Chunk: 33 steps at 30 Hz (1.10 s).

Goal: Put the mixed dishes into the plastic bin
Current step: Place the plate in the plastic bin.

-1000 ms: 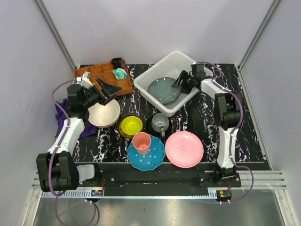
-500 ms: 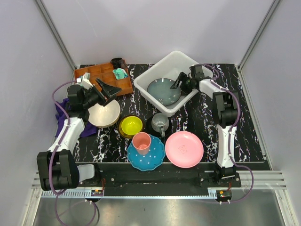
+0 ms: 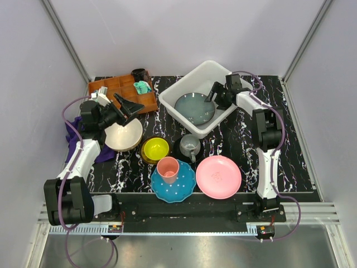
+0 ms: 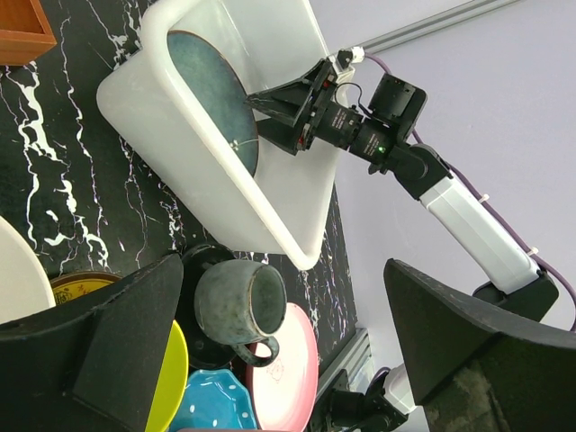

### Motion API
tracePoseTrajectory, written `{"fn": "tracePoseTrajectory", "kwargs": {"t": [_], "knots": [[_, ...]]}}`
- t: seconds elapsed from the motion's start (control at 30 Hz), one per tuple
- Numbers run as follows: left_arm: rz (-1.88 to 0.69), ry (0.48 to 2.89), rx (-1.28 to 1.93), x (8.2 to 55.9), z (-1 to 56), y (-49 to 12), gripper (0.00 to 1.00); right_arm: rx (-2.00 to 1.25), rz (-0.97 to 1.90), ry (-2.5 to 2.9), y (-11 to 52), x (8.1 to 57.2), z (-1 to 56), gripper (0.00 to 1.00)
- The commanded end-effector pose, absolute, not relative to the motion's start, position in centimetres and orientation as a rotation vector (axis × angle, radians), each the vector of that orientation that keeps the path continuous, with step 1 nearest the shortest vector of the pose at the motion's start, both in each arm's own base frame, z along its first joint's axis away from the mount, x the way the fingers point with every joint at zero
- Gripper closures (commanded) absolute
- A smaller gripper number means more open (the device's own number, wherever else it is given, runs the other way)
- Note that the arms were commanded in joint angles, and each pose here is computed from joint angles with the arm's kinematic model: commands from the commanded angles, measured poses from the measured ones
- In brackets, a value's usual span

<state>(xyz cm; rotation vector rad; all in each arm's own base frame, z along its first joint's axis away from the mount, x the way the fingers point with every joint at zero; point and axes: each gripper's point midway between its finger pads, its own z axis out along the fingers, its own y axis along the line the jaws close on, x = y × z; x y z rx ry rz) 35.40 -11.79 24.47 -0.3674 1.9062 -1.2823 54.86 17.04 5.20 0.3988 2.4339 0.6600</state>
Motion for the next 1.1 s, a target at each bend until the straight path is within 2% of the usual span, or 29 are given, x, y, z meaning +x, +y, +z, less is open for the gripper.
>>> {"fn": "tracePoseTrajectory", "kwargs": {"t": [0.0,0.5,0.83,1.07], "knots": [[-1.290,1.871,-0.305,35.4,25.2,-11.8,0.03,0.395,0.498,2.358,15.2,57.2,7.6,0.12],[-1.294,1.889,-0.316,35.5,24.6,-11.8,0.03,0.371,0.237,2.338,12.6,62.1,6.5,0.11],[-1.303,1.899,-0.322,36.0,24.0,-11.8,0.03,0.303,0.132,2.379,12.8,62.7,4.2,0.11],[-1.311,1.900,-0.325,36.2,23.8,-11.9,0.04,0.171,0.169,2.421,14.9,61.6,3.5,0.10]]}}
